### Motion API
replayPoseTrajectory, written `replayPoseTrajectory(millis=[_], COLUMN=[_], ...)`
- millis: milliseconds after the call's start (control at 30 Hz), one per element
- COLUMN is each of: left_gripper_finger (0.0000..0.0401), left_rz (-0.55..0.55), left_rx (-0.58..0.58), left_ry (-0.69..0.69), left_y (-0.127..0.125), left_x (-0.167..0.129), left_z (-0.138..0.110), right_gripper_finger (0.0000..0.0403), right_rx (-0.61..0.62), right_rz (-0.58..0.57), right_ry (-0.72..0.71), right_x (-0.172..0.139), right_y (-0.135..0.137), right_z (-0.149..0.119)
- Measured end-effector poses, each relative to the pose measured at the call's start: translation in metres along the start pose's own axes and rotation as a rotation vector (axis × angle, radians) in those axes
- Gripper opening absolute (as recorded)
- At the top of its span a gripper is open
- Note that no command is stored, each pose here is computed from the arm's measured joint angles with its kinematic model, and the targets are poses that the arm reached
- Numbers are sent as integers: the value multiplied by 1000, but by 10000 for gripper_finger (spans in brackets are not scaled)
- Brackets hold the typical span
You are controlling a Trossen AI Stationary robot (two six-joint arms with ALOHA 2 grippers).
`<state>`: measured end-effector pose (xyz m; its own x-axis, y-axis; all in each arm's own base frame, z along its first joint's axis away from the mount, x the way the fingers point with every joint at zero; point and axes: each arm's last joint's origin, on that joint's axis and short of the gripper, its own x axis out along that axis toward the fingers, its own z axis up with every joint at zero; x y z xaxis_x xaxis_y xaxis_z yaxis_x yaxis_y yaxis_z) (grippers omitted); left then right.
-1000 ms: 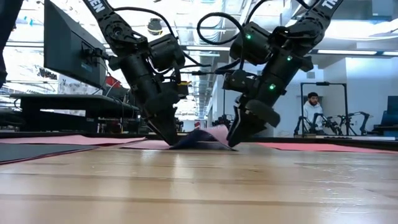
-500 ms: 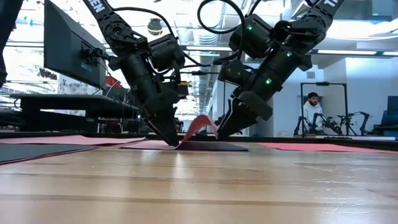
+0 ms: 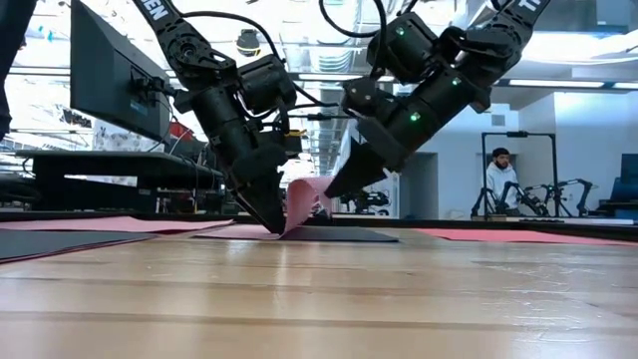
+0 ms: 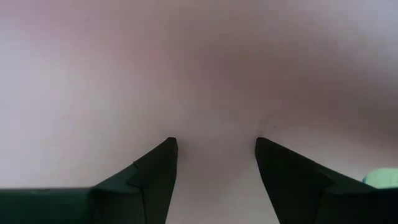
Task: Organize paper
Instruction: Move the pink paper to the bottom right of the table
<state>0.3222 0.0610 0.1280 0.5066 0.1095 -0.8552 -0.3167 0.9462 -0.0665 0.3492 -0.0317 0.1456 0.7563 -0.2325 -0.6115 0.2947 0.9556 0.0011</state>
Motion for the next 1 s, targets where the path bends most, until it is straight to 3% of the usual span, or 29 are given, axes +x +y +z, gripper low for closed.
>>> replayPoseTrajectory(millis=[167,400,733,1000], left_gripper_finger=[200,200,200,200], left_rz=[0,0,-1,-1], left_rx=[-1,0,1,1], left_ry=[0,0,0,0], left_y=[0,0,0,0], left_x=[0,0,0,0], left_z=[0,0,0,0], right_gripper_finger=[187,187,187,187], right_rx=[211,372,434,493], right_rz=[36,65,260,353], right_ry=[8,-21,-118,-79], right_x=[3,4,1,0], right_y=[-21,-49,-60,-57], right_z=[0,-18,-16,-17])
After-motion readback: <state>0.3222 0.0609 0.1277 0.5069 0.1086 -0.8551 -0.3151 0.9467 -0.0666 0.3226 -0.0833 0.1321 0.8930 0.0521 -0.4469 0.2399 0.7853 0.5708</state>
